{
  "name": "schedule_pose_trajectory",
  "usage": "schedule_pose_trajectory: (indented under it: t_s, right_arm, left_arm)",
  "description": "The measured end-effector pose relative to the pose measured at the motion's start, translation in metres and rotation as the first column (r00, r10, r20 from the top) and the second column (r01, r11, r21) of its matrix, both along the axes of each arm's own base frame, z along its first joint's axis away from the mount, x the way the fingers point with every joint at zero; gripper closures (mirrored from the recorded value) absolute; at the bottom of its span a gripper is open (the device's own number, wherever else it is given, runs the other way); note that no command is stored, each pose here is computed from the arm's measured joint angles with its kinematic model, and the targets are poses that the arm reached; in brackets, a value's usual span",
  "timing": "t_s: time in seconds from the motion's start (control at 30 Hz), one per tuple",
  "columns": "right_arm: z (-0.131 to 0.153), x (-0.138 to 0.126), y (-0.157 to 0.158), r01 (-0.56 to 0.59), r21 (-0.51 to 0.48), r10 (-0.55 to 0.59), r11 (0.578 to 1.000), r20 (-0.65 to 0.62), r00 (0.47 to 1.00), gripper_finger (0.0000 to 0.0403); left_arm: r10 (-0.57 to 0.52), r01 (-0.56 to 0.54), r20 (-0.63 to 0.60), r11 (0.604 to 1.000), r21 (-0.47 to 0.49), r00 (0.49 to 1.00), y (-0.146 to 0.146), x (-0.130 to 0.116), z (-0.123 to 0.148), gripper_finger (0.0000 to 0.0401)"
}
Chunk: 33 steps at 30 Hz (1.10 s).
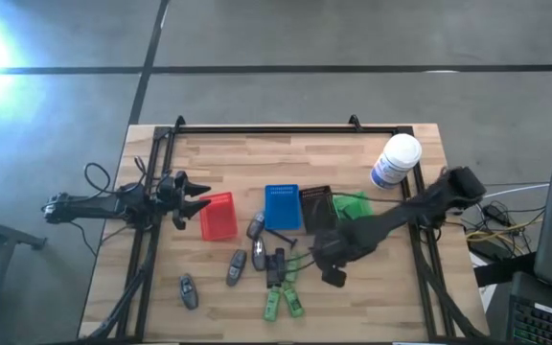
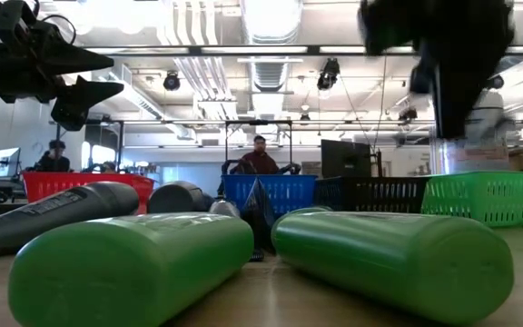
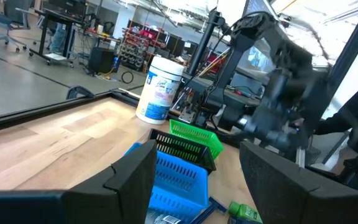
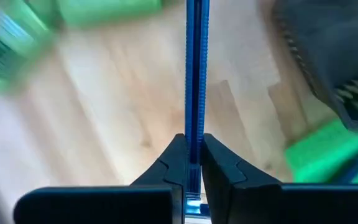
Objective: Pick & Place Travel size toiletries
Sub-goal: Put the blue razor into the green bin, then put the blue razor into the bin
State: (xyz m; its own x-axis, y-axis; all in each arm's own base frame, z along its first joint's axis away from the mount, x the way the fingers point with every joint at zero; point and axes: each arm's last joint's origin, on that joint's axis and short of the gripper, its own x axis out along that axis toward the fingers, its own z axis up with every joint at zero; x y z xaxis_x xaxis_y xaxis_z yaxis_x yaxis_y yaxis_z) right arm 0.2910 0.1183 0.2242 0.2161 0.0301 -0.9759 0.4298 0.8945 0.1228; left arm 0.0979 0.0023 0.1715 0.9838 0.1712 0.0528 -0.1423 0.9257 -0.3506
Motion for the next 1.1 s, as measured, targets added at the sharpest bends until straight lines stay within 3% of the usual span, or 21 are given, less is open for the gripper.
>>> schedule_pose_trajectory:
  t_s: [0.1,0.23,0.33,0.5,0.63,0.8,0.93,1.1]
  right_arm:
    - [0.027,-0.022,-0.013,0.267,0.055,-0.269,0.962,0.025,0.963,0.0382]
    - [0.018,-0.054,-0.048,0.585,0.063,-0.583,0.808,-0.049,0.811,0.0381]
    - [0.004,-0.071,-0.072,0.689,0.053,-0.686,0.723,-0.062,0.725,0.038]
    - [-0.024,-0.085,-0.101,0.751,0.061,-0.747,0.657,-0.08,0.66,0.0378]
    - [-0.043,-0.093,-0.111,0.759,0.062,-0.751,0.648,-0.117,0.65,0.0354]
    - [-0.044,-0.094,-0.109,0.743,0.057,-0.734,0.667,-0.118,0.669,0.0284]
    - [-0.027,-0.085,-0.1,0.678,0.075,-0.676,0.731,-0.048,0.735,0.0226]
    - [0.003,-0.067,-0.083,0.5,0.058,-0.504,0.864,0.12,0.856,0.0177]
  left_arm:
    - [0.0,0.0,0.0,1.0,0.0,1.0,0.0,0.0,0.0,0.0165]
    - [0.0,0.0,-0.001,1.0,0.0,1.0,0.0,0.0,0.0,0.0165]
    - [0.0,0.0,-0.001,1.0,0.0,1.0,0.0,0.0,0.0,0.0165]
    - [0.0,0.0,-0.001,1.0,0.0,1.0,0.0,0.0,0.0,0.0165]
    - [0.0,0.0,0.0,1.0,0.0,1.0,0.0,0.0,0.0,0.0165]
    - [0.0,0.0,0.0,1.0,0.0,1.0,0.0,0.0,0.0,0.0165]
    - [0.0,0.0,-0.001,1.0,0.0,1.0,0.0,0.0,0.0,0.0165]
    - [0.0,0.0,0.0,1.0,0.0,1.0,0.0,0.0,0.0,0.0165]
